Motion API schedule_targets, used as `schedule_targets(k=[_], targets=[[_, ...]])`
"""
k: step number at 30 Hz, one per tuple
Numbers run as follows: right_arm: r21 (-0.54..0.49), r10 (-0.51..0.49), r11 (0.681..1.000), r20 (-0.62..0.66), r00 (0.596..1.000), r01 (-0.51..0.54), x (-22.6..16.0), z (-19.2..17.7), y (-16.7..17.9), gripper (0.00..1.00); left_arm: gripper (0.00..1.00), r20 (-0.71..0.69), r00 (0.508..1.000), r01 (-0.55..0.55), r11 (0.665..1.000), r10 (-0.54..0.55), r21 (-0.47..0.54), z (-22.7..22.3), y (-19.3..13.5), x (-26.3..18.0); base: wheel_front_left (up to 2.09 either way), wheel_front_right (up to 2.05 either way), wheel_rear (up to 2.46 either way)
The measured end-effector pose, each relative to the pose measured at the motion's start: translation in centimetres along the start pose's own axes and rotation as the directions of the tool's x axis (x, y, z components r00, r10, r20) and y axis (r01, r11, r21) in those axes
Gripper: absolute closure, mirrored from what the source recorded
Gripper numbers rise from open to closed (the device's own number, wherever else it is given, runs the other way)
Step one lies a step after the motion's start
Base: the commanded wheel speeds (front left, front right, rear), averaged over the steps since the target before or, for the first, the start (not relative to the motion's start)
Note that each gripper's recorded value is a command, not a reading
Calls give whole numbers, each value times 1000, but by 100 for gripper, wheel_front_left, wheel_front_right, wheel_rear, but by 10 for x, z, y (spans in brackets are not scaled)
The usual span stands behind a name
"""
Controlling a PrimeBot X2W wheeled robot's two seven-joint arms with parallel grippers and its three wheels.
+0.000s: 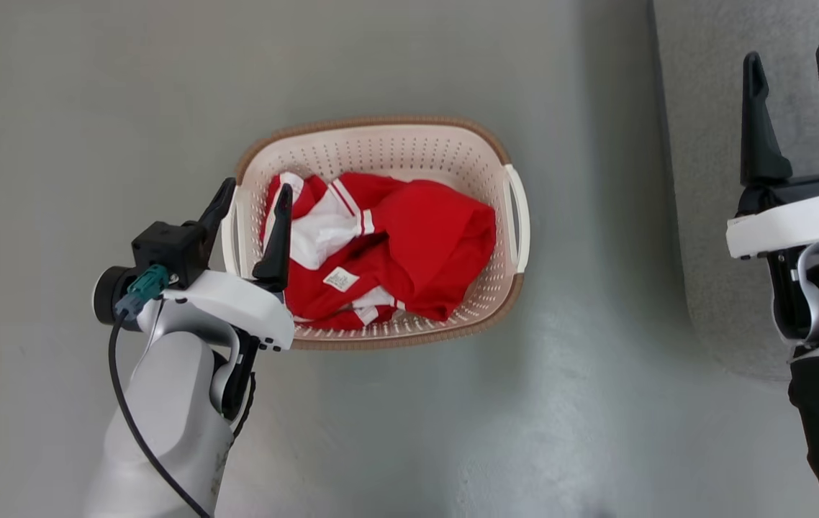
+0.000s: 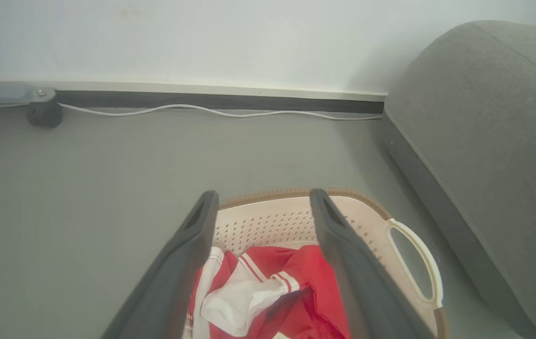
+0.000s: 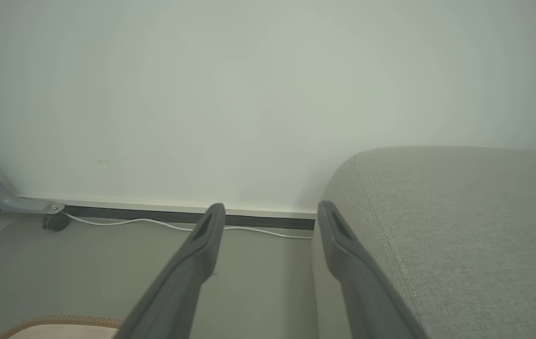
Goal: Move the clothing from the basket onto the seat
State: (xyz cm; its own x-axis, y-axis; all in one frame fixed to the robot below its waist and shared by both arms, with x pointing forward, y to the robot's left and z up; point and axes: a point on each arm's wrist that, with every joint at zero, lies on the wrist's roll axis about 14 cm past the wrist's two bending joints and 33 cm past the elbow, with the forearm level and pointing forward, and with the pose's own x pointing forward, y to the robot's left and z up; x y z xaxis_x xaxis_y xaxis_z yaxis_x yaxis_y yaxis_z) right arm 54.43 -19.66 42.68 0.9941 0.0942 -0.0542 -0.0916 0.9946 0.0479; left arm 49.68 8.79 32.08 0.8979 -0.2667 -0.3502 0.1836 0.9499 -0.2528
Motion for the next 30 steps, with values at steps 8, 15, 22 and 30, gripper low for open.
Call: schedule_targets(k=[8, 15, 22, 30], targets=[[3, 7, 1000, -3, 1000, -7, 22, -20, 0, 0, 0, -119, 992, 47, 999, -50, -24, -48, -10, 26, 0, 0, 0], [-2, 10, 1000, -11, 1000, -11, 31, -35, -2, 0, 0, -222, 967, 114, 992, -122, -46, -89, -28, 45, 0, 0, 0], [3, 34, 999, -30, 999, -34, 35, -50, 6, 0, 0, -305, 933, 188, 982, -188, -30, -120, -45, 61, 0, 0, 0], [7, 48, 999, -39, 998, -48, 38, -60, 10, 0, 0, -378, 895, 257, 966, -239, -2, -147, -59, 78, 0, 0, 0]])
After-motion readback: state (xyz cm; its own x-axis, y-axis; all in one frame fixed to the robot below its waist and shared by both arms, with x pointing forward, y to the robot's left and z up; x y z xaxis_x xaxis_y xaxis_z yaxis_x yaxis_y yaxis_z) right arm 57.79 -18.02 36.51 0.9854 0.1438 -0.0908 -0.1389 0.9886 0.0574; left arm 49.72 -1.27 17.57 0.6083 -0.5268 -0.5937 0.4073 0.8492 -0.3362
